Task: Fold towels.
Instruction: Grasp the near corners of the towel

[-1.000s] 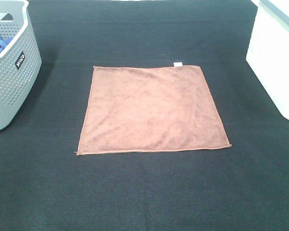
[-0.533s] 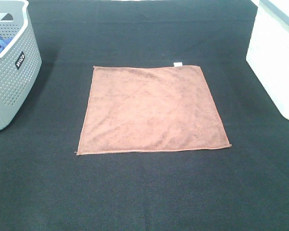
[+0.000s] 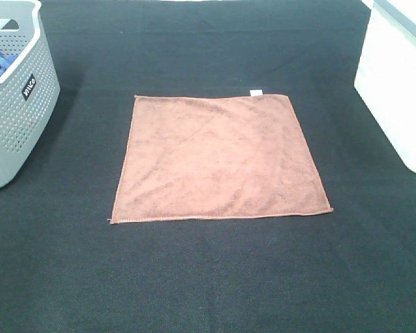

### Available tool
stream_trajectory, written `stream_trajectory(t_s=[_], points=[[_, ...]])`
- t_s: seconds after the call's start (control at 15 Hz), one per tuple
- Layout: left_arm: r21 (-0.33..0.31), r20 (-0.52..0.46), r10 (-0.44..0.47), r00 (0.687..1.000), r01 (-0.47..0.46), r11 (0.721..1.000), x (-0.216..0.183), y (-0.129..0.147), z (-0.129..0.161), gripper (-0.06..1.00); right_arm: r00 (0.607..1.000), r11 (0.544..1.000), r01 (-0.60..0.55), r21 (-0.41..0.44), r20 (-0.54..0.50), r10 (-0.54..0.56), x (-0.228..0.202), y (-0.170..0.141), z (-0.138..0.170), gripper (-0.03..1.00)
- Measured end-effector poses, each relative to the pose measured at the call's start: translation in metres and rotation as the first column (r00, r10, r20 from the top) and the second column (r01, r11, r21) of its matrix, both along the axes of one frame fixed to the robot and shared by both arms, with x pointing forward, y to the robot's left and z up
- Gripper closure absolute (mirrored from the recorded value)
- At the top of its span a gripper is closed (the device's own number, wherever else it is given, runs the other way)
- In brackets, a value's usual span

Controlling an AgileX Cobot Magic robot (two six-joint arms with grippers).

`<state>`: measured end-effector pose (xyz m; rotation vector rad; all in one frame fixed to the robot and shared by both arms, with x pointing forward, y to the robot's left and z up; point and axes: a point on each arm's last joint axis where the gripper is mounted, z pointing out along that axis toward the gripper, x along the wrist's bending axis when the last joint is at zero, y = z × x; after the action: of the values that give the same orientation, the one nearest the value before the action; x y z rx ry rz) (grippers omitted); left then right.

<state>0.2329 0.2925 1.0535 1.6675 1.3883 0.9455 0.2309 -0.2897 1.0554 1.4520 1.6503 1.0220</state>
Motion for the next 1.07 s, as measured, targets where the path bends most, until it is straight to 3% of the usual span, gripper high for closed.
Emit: stream_trajectory(t_s=[0.4,0.53,0.6,0.67,0.8,0.87,1.07], points=[[-0.046,0.003,-0.018,1.0,0.019,0.999,0.0,-0.003,0.001,0.1,1.0,1.0,0.009,0.017,0.001,-0.009,0.001,0.0,0.001,0.2],[-0.101,0.109,-0.003,0.994,0.014,0.995,0.003,-0.004,0.014,0.1,1.0,0.999,0.019,0.03,-0.01,-0.018,0.013,0.0,0.012,0.21],[-0.172,0.187,0.024,0.982,0.009,0.985,0.013,-0.005,0.025,0.1,0.999,0.999,0.025,0.034,-0.035,-0.023,0.027,0.0,0.023,0.21],[-0.211,0.202,0.035,0.979,0.009,0.977,0.023,-0.005,0.03,0.1,0.997,0.999,0.025,0.043,-0.068,-0.022,0.042,0.001,0.029,0.21],[-0.315,0.119,0.028,0.992,0.011,0.949,0.048,-0.01,0.031,0.1,0.991,0.998,0.031,0.051,-0.133,-0.024,0.074,0.001,0.039,0.21],[-0.315,0.119,0.028,0.992,0.011,0.949,0.048,-0.01,0.031,0.1,0.991,0.998,0.031,0.051,-0.133,-0.024,0.074,0.001,0.039,0.21],[-0.486,-0.112,-0.056,0.992,-0.006,0.874,0.096,-0.022,0.019,0.1,0.961,0.997,0.039,0.065,-0.274,-0.02,0.134,0.003,0.05,0.21]])
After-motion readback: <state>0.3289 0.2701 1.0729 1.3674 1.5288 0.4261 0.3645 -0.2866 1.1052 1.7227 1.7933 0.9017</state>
